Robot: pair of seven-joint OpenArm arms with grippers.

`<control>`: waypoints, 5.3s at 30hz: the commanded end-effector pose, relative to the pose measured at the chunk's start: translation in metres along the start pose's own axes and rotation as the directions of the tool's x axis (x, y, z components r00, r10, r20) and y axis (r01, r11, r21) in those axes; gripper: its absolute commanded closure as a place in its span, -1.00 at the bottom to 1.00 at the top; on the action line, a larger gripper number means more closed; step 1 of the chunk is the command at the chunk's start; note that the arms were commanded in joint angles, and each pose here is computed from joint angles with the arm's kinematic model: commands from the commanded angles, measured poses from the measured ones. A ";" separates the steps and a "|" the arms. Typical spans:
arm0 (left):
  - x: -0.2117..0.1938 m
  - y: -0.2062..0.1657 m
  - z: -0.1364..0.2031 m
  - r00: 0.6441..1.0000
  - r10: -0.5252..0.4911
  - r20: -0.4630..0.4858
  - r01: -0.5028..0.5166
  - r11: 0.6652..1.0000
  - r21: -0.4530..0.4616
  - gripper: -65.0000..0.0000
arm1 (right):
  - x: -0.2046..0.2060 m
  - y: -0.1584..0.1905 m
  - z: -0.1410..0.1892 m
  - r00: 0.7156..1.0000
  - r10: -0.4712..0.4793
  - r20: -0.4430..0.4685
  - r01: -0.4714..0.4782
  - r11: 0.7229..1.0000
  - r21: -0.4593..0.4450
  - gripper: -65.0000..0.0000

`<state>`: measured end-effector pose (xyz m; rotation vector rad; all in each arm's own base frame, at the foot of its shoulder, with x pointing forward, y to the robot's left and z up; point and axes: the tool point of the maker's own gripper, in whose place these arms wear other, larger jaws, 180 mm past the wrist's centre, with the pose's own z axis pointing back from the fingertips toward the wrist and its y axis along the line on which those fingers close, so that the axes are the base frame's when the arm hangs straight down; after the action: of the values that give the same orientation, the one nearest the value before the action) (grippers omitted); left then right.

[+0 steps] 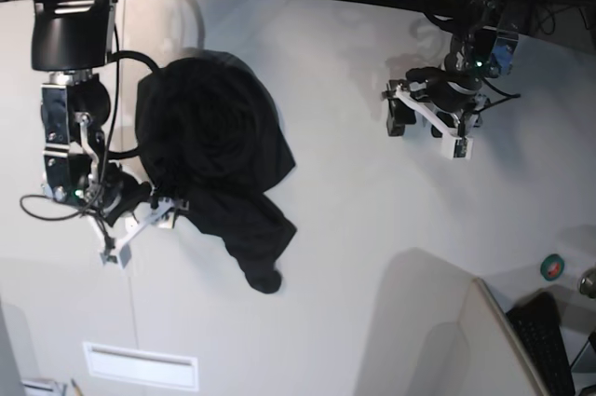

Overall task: Layout the t-shirt on the table in an organized manner, then fold the t-shirt properly
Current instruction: 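Grasp the shirt with the left gripper and pull it open, then regrasp a shirt edge with the right gripper, then lift the shirt with the right gripper and grasp its other end with the left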

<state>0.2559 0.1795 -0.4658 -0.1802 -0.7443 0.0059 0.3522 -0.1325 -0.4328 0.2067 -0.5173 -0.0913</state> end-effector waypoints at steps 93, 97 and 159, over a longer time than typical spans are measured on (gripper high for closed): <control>0.042 0.112 0.077 0.964 0.197 0.178 -0.239 0.935 0.261 -0.18 | -0.074 -0.146 0.060 0.821 -0.524 0.225 0.565 0.801 -0.197 -0.62; 0.041 0.113 0.077 0.964 0.199 0.177 -0.241 0.934 0.263 -0.18 | -0.076 -0.138 0.054 0.857 -0.476 0.196 0.507 0.847 -0.160 -0.23; 0.056 -0.044 -0.024 0.997 0.069 -0.025 -0.071 0.994 -0.081 0.72 | -0.082 0.117 0.038 0.868 0.485 0.109 -0.479 0.875 -0.076 -0.21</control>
<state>0.2980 0.1378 -0.4523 -0.2689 -0.6604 0.0462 0.2553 -0.0093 -0.4239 0.0387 -0.6359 0.3856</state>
